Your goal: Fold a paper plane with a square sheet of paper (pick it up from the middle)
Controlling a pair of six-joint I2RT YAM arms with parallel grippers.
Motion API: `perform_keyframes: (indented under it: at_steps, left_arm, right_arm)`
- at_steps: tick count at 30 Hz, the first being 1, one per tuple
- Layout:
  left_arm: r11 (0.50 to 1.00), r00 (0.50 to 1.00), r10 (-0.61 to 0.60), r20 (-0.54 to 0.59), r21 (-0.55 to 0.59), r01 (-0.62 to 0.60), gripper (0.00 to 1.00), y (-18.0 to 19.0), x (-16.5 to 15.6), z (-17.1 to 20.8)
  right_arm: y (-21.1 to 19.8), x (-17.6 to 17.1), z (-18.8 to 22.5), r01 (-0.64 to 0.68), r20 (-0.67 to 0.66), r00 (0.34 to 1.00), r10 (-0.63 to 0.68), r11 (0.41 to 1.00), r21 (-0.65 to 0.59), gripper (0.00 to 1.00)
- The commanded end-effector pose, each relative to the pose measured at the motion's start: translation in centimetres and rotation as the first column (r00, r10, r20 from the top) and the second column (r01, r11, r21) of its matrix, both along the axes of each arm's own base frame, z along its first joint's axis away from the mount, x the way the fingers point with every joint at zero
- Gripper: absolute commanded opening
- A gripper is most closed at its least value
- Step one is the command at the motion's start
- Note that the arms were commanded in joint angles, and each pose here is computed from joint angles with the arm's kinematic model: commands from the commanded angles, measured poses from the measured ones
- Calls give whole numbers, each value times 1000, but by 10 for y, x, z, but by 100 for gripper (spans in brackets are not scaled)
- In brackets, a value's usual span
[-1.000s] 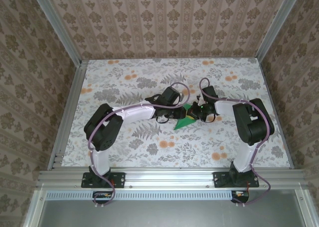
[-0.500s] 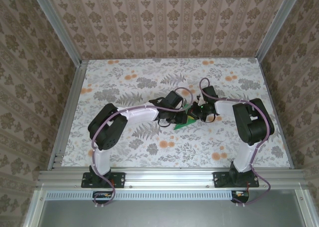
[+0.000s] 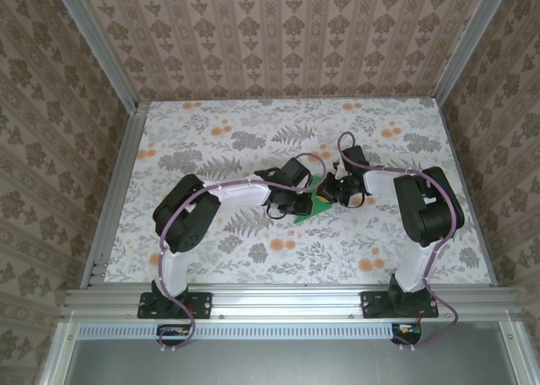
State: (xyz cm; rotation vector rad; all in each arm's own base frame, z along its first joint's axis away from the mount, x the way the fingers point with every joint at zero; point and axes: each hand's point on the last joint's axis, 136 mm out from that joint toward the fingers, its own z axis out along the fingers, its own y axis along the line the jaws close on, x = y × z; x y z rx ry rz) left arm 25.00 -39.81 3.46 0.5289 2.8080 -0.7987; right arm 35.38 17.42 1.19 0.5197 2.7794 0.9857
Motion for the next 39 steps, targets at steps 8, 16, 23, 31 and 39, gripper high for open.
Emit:
perform_keyframes:
  at_steps: [8, 16, 23, 31, 39]
  left_arm:
    - [996, 998, 36, -52, 81, -32, 12, 19, -9, -22]
    - [991, 997, 53, -57, 127, -46, 10, 29, -11, -30]
    - [989, 996, 59, -64, 140, -49, 10, 33, -14, -35]
    - [989, 993, 58, -98, 142, -44, 9, 37, -23, -41]
    - [982, 991, 74, -111, 179, -53, 8, 53, -32, -46]
  right_arm:
    - [-18, -23, -41, 26, -128, 991, -41, 993, -117, 5]
    - [-19, -24, -42, 25, -131, 991, -41, 992, -122, 5]
    - [-19, -24, -42, 26, -132, 990, -43, 992, -125, 5]
    - [-20, -24, -42, 25, -132, 990, -42, 991, -128, 5]
    - [-21, -24, -42, 25, -132, 990, -42, 991, -132, 5]
